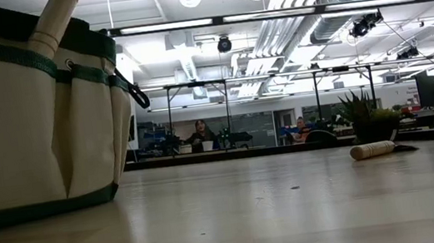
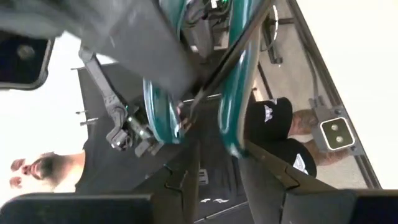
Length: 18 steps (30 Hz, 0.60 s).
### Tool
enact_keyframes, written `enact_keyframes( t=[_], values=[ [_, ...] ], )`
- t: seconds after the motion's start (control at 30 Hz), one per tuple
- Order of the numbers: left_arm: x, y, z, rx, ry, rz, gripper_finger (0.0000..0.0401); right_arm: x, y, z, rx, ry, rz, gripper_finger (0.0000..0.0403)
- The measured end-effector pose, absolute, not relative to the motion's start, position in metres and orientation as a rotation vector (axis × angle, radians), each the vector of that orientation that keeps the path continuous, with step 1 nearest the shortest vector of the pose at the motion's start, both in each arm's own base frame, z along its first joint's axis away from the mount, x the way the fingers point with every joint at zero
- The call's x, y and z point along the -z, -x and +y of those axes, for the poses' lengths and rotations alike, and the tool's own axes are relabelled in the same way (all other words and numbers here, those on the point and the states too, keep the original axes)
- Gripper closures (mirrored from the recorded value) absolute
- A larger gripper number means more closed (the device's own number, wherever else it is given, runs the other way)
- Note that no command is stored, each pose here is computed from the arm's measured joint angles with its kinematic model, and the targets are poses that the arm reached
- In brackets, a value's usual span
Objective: Pick & Place Garden tools in Gardening bag
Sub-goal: Put the shear scissor into the gardening bag
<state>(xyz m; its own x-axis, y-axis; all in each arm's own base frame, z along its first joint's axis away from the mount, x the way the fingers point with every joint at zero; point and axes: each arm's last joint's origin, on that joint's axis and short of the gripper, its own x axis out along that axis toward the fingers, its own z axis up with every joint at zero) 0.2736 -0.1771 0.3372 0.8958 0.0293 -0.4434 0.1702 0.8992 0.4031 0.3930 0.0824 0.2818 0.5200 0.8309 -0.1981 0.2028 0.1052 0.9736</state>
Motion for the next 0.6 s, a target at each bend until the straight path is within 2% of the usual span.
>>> enact_keyframes(
  t=[0.4,0.6],
  values=[
    [-0.344,-0.248,-0.156,-0.063,-0.379,0.568,0.0331,-0.288,-0.387,0.084,-0.66,-1.373,0.985,0.03],
    [-0.35,-0.233,-0.145,-0.11,-0.289,0.58,0.0332,-0.301,-0.37,0.08,-0.57,-1.268,0.934,0.03]
  ],
)
